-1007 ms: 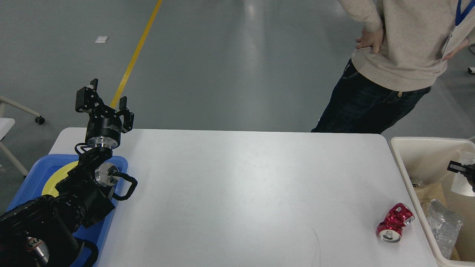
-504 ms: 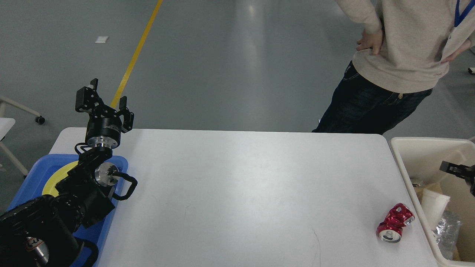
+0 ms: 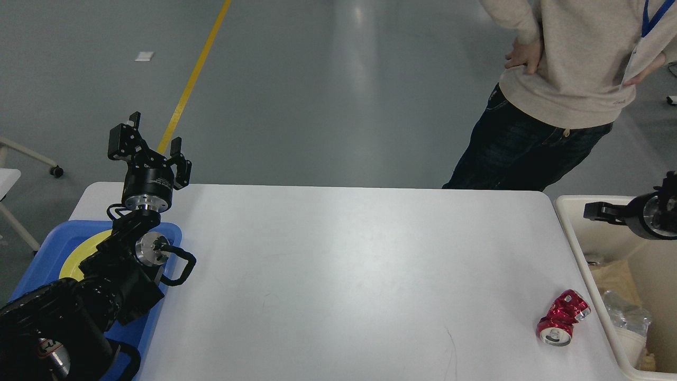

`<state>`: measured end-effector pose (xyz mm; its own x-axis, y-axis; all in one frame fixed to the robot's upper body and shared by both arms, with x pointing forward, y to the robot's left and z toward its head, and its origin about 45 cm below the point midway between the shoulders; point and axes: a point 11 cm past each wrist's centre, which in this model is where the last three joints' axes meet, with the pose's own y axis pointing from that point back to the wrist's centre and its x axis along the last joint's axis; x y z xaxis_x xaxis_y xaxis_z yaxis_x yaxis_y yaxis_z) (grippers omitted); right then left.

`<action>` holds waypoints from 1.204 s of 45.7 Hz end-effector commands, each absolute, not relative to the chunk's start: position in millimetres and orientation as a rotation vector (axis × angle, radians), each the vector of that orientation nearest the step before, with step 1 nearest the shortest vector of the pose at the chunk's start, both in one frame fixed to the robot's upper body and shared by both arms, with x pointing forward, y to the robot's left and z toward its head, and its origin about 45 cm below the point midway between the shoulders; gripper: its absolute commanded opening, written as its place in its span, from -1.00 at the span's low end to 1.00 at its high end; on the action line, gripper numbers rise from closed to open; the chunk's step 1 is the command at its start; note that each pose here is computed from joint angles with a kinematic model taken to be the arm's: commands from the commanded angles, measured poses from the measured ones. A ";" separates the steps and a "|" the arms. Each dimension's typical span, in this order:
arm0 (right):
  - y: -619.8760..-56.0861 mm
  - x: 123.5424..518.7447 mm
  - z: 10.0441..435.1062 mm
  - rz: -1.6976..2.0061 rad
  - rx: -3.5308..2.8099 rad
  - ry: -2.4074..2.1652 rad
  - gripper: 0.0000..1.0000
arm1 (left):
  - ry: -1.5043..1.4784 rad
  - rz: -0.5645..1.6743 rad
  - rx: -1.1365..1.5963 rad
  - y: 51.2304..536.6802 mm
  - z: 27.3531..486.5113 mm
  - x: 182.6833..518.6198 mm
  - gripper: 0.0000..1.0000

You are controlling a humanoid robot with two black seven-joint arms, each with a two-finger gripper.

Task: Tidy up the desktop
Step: 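Lower the right gripper onto the red can and grasp it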

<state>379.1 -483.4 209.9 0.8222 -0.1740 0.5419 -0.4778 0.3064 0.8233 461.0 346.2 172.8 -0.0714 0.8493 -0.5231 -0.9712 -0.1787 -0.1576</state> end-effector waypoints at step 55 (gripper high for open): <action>-447.8 304.8 107.9 -0.229 1.486 -0.355 1.00 | 0.267 1.655 -0.595 346.9 173.5 461.2 0.93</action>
